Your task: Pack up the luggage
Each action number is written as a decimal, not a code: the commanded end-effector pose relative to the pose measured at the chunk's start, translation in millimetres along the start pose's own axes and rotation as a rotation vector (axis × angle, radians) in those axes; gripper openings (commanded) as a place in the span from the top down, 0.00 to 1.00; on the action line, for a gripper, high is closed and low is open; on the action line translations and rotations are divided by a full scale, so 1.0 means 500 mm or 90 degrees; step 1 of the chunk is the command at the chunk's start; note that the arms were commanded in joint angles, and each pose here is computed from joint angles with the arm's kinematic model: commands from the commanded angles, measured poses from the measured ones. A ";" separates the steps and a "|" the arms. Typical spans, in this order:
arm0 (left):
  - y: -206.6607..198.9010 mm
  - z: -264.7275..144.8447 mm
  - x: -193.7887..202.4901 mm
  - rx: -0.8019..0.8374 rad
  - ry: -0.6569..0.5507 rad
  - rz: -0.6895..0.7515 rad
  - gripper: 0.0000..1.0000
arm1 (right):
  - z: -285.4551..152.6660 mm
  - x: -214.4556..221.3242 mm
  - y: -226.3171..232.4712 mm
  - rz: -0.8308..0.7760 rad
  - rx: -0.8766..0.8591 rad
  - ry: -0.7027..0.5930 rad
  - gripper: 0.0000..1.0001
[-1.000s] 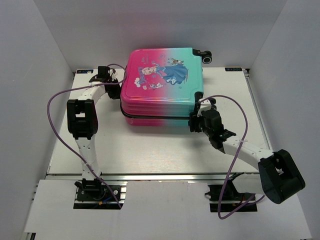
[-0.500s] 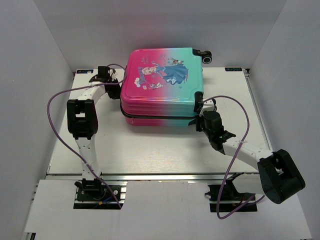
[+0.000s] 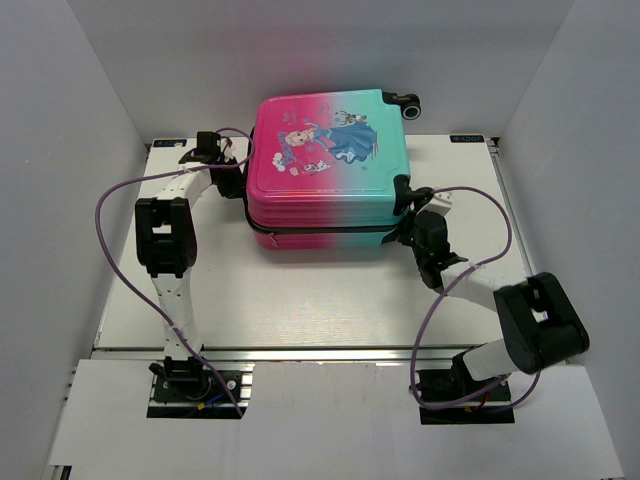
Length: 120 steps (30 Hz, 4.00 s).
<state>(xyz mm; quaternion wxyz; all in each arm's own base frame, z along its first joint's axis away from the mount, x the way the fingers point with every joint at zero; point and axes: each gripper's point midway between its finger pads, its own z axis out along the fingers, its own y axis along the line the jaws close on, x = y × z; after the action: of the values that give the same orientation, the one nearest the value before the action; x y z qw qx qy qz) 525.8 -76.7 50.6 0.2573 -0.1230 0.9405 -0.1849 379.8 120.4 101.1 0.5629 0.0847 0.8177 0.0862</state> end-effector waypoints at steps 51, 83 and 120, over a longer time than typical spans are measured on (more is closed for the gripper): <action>0.235 0.138 -0.153 -0.014 -0.068 0.070 1.00 | 0.085 -0.040 0.115 -0.256 -0.528 0.077 0.11; 0.237 0.154 -0.130 0.027 -0.050 0.103 1.00 | -0.018 -0.126 0.274 -0.214 -0.793 -0.143 0.84; 0.231 0.160 -0.100 0.056 -0.036 0.118 1.00 | 0.493 -0.387 0.031 0.136 -0.134 -0.283 1.00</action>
<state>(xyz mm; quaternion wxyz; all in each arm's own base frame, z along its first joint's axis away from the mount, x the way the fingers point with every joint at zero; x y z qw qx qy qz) 614.7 -22.5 54.7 0.3549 -0.0275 0.8905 -0.2833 640.7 165.0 123.1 0.6355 0.0620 0.7321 0.2372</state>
